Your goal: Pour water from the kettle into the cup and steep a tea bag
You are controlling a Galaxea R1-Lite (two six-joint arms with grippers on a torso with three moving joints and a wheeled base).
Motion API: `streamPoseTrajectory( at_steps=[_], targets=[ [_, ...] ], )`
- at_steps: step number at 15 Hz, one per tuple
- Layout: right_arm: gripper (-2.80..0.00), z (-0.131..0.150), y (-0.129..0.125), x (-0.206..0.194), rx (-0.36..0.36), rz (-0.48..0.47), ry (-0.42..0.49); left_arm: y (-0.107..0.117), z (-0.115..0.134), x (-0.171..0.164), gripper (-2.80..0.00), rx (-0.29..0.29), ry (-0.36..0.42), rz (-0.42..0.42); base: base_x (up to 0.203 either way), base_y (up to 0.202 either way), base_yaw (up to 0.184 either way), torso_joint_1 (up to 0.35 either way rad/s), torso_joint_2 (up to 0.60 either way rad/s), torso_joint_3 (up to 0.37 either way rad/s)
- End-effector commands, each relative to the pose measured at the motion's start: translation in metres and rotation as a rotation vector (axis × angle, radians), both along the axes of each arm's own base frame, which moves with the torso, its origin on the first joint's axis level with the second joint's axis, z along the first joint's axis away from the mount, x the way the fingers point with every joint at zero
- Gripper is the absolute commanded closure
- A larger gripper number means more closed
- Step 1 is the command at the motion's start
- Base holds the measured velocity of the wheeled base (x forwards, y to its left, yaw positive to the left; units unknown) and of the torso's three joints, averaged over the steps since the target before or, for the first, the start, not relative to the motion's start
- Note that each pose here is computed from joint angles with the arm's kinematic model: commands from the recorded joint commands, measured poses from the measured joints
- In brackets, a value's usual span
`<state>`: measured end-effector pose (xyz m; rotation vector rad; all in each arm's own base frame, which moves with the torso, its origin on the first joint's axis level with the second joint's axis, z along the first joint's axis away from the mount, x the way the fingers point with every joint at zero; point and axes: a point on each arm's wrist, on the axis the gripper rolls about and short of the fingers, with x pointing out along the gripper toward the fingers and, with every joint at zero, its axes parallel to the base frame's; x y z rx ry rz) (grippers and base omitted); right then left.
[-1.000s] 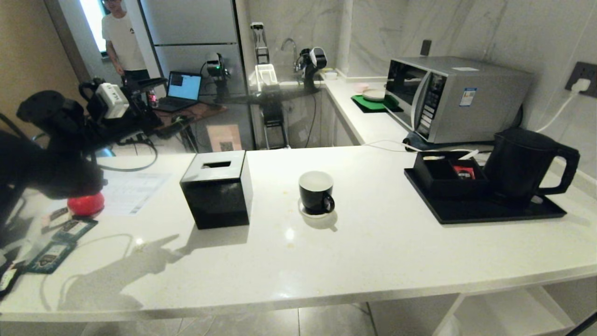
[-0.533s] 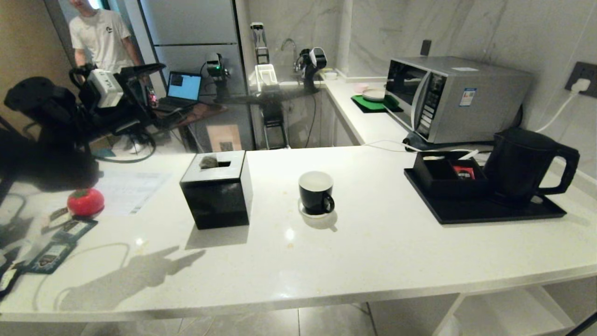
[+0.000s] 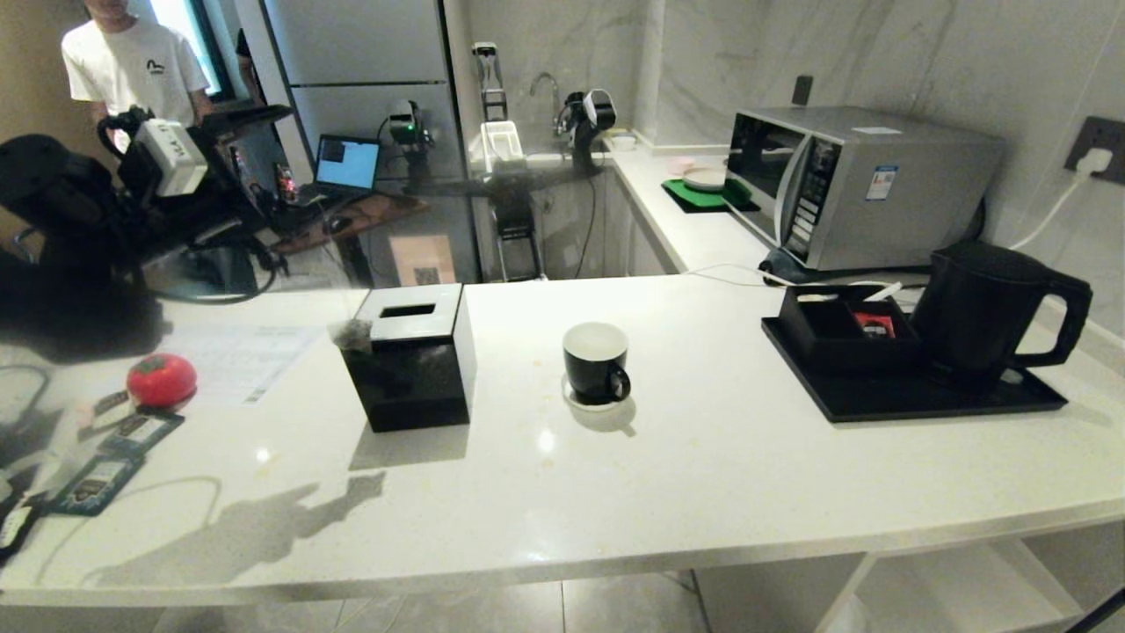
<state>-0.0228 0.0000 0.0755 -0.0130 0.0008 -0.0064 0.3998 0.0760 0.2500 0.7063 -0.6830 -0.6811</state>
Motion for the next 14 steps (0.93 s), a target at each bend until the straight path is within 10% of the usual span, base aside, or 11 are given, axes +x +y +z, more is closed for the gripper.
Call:
streamPoseTrajectory(
  at_steps=[1, 14],
  targets=[
    [0.00, 0.000, 0.000, 0.000, -0.001, 0.000, 0.002, 0.000, -0.005, -0.004, -2.80, 0.002, 0.007, -0.001, 0.000, 0.000, 0.000, 0.000, 0.00, 0.000],
    [0.00, 0.000, 0.000, 0.000, -0.001, 0.000, 0.001, 0.007, 0.021, -0.035, -2.80, -0.087, 0.153, 0.004, 0.000, 0.000, 0.000, 0.000, 0.00, 0.000]
  ],
)
